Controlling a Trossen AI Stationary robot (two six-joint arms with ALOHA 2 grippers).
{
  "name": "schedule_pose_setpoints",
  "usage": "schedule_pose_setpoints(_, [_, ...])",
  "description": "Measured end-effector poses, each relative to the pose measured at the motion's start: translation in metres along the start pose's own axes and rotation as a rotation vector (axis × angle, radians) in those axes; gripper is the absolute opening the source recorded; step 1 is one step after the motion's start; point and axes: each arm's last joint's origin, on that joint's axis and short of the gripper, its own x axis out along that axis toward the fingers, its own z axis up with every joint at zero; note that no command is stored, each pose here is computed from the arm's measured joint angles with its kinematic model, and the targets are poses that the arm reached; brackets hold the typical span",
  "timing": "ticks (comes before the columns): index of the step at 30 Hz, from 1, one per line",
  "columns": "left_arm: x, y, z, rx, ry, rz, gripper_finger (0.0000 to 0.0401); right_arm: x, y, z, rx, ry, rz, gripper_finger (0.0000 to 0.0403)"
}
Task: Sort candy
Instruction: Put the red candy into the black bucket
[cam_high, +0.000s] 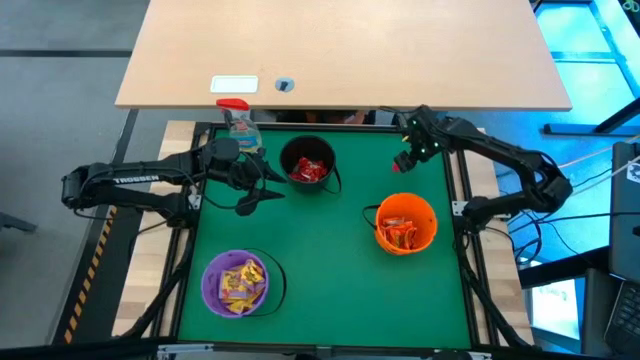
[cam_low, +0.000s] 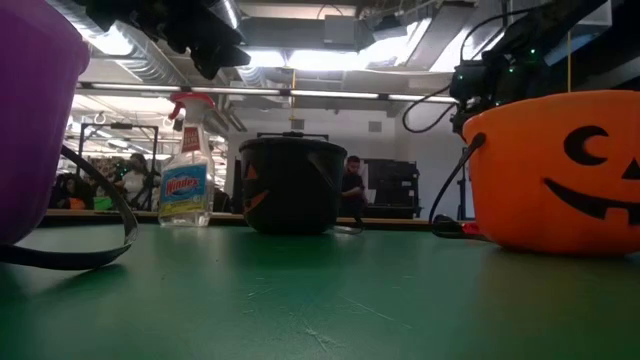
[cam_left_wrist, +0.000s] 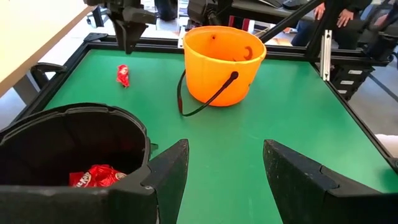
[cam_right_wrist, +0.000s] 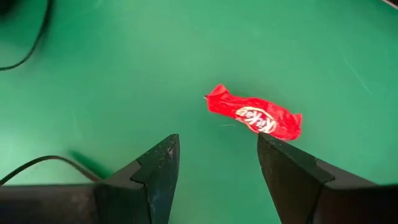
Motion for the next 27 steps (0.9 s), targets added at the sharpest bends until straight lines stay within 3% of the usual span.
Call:
schedule_pose_setpoints(5, [0.0,0.0,0.001,0.01,-0.009,0.005,0.0196,0.014,-0.009,0.003,0.04,0.055,-0.024,0.0216])
schedule_pose_setpoints(18, [0.0,0.0,0.005,0.049,-0.051,0.006,0.0196,0.04,-0.013,0.005,-0.091,0.163,-0.063,0.0217])
schedule_pose_setpoints(27, [0.0,0.0,0.005,0.121,-0.046,0.008,0.0196,0.04,-0.014,0.006,-0.175,0.161,-0.099,0.0282])
